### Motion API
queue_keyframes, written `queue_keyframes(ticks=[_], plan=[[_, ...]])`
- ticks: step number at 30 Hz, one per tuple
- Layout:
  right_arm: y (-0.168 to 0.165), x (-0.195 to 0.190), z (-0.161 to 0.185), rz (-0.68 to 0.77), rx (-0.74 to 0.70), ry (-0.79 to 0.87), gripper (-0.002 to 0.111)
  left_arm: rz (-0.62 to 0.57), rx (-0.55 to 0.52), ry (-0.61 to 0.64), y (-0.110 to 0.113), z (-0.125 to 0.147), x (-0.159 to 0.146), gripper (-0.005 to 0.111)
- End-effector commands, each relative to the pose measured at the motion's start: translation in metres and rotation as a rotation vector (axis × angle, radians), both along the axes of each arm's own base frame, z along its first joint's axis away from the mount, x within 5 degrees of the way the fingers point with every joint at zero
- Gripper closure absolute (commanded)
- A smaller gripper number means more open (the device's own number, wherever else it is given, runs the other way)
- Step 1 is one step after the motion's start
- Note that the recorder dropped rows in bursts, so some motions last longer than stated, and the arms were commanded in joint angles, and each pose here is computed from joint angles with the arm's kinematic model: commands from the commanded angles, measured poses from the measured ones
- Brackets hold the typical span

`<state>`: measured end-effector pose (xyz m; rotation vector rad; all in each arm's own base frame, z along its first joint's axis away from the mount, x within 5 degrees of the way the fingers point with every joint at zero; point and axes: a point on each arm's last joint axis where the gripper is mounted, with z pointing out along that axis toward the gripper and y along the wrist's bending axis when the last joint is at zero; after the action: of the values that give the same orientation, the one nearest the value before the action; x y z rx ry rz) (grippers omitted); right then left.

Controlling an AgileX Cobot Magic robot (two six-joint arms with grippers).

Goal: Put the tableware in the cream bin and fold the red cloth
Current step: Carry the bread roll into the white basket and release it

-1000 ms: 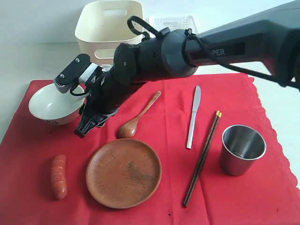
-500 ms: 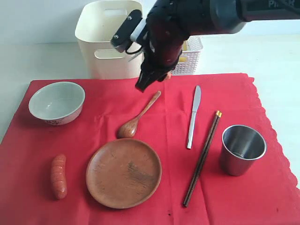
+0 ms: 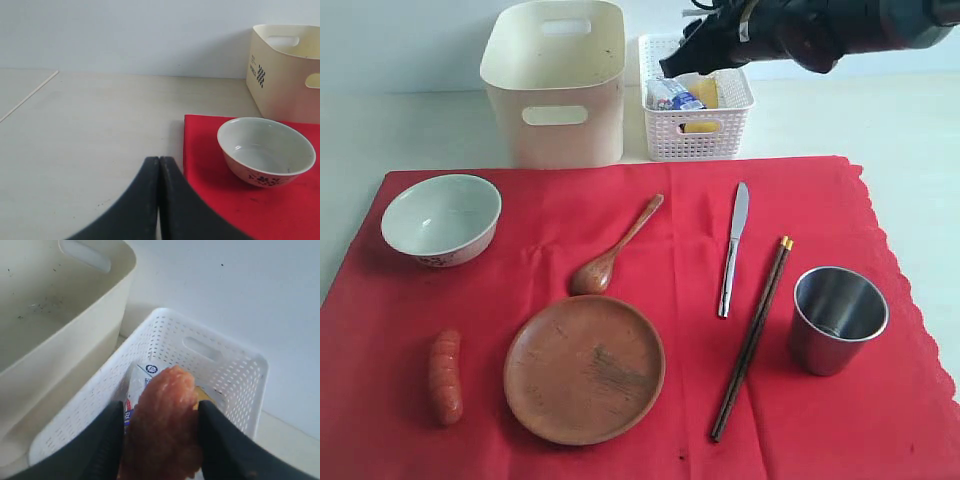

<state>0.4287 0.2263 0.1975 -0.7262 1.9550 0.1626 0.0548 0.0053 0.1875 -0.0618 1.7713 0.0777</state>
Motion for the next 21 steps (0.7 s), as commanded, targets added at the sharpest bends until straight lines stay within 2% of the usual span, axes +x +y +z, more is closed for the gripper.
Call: queue_keyframes(ticks=[1, 3, 8, 11, 18, 21], plan=[[-0.007, 0.015, -0.026, 0.009, 0.054, -0.018, 0.106, -0.005, -0.011, -0.014, 0.0, 0.001, 0.0, 0.106], [-0.01, 0.018, -0.035, -0.004, 0.063, -0.003, 0.098, -0.005, -0.011, -0.014, 0.0, 0.001, 0.0, 0.106], [-0.011, 0.027, -0.049, -0.061, 0.129, 0.035, 0.068, -0.005, -0.011, -0.014, 0.0, 0.001, 0.0, 0.106], [-0.01, 0.028, -0.052, -0.058, 0.136, 0.032, 0.054, -0.005, -0.011, -0.014, 0.0, 0.001, 0.0, 0.106], [-0.009, 0.028, -0.053, -0.058, 0.136, 0.033, 0.033, -0.005, -0.011, -0.014, 0.0, 0.001, 0.0, 0.106], [-0.011, 0.027, -0.049, -0.095, 0.162, 0.066, 0.034, -0.005, -0.011, -0.014, 0.0, 0.001, 0.0, 0.106]])
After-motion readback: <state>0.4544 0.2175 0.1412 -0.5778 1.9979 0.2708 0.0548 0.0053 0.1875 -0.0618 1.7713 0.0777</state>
